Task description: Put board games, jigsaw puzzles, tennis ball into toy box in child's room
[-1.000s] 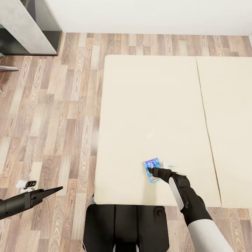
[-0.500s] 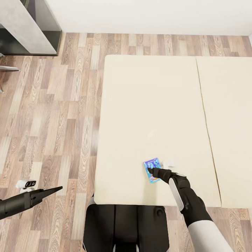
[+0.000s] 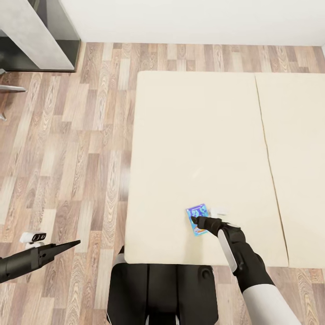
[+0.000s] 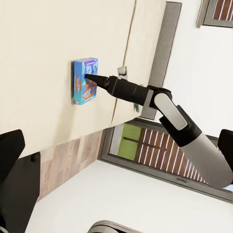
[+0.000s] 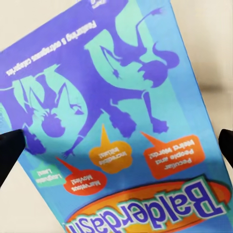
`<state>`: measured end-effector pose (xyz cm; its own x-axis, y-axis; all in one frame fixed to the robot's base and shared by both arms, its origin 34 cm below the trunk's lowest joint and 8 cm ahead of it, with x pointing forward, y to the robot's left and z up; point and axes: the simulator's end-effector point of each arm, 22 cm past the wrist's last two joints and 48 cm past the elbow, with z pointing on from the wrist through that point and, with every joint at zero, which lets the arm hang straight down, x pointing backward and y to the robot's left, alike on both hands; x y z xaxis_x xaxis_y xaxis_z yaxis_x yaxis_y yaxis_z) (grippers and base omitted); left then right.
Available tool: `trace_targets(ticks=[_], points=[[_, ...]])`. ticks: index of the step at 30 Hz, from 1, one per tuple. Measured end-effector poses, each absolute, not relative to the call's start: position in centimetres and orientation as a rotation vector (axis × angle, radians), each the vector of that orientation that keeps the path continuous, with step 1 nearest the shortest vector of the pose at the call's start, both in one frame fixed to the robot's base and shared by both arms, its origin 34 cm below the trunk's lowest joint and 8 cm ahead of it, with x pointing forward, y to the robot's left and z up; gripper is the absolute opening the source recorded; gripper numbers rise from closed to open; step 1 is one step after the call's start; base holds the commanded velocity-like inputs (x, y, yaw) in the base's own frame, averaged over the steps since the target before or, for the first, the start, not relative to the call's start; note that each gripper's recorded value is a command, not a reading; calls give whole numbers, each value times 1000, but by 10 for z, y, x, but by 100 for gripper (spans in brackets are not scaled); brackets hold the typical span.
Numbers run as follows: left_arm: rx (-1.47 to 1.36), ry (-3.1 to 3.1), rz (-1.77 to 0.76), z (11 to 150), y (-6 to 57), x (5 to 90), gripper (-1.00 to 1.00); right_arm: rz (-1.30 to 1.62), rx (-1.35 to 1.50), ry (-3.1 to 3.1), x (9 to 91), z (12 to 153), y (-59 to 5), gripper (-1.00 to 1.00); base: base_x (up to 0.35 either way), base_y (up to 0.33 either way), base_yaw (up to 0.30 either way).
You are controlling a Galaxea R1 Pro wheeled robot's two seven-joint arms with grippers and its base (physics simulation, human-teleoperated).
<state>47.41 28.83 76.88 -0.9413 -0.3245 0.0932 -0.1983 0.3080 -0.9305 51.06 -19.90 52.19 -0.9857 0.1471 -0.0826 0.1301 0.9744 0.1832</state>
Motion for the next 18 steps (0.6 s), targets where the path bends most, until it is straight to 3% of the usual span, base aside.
trace_targets(ticks=[18], points=[[-492, 2448, -1716, 769, 288, 474, 100, 286, 229, 3029, 509, 521, -196, 100, 0, 7, 0]])
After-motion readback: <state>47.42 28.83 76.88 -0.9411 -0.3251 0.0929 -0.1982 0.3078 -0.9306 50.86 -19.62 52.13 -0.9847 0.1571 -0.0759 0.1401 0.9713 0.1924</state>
